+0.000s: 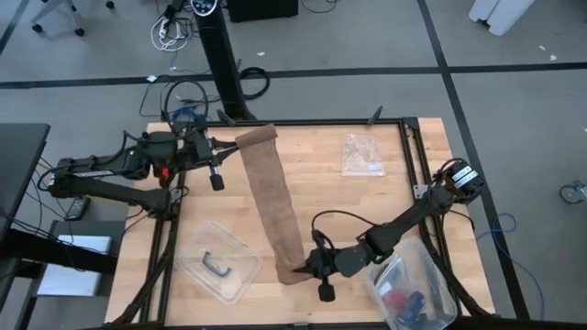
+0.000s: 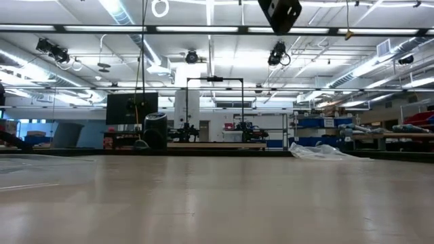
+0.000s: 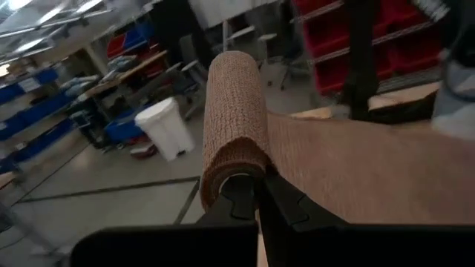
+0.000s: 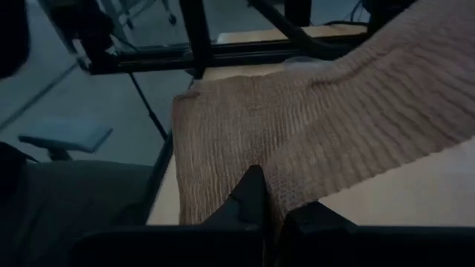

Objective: Roll bandage
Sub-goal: Roll the brown bandage

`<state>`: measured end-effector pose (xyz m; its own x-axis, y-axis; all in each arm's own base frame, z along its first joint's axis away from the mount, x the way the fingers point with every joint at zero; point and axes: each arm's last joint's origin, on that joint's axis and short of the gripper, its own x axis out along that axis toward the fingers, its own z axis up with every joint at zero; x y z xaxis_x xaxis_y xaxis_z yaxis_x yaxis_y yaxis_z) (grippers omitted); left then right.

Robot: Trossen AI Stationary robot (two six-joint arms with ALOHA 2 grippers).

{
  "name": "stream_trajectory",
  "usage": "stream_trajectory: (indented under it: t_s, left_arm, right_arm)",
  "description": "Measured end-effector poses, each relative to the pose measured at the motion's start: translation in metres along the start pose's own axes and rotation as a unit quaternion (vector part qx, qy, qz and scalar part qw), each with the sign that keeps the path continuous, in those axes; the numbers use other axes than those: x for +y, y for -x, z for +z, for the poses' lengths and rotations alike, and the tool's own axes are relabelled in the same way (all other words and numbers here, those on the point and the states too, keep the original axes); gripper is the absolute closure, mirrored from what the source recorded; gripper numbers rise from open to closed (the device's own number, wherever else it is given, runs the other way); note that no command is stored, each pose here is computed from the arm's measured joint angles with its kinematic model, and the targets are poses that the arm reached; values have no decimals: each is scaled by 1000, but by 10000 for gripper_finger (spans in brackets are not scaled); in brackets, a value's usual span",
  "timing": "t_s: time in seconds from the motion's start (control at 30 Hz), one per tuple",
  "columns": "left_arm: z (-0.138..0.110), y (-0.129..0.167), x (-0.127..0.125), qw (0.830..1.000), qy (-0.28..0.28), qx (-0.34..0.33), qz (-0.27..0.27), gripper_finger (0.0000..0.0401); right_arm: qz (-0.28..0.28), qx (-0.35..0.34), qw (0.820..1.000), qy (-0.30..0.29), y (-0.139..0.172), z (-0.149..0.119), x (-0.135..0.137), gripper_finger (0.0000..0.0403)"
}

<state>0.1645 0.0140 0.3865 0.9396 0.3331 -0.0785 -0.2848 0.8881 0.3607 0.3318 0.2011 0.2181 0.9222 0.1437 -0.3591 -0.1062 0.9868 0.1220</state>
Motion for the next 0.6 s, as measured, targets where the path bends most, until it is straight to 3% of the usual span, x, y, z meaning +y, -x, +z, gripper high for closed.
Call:
stream_trajectory:
  t_s: [0.37,0.6]
  left_arm:
    - [8,15,5,998,15,-56,-36,400]
    - [11,50,17,994,24,-98,-38,400]
  right_arm:
    - [-15,8,1000,9,-4,3,-11,403]
    - [-2,5,1000,7,-1,7,-10,403]
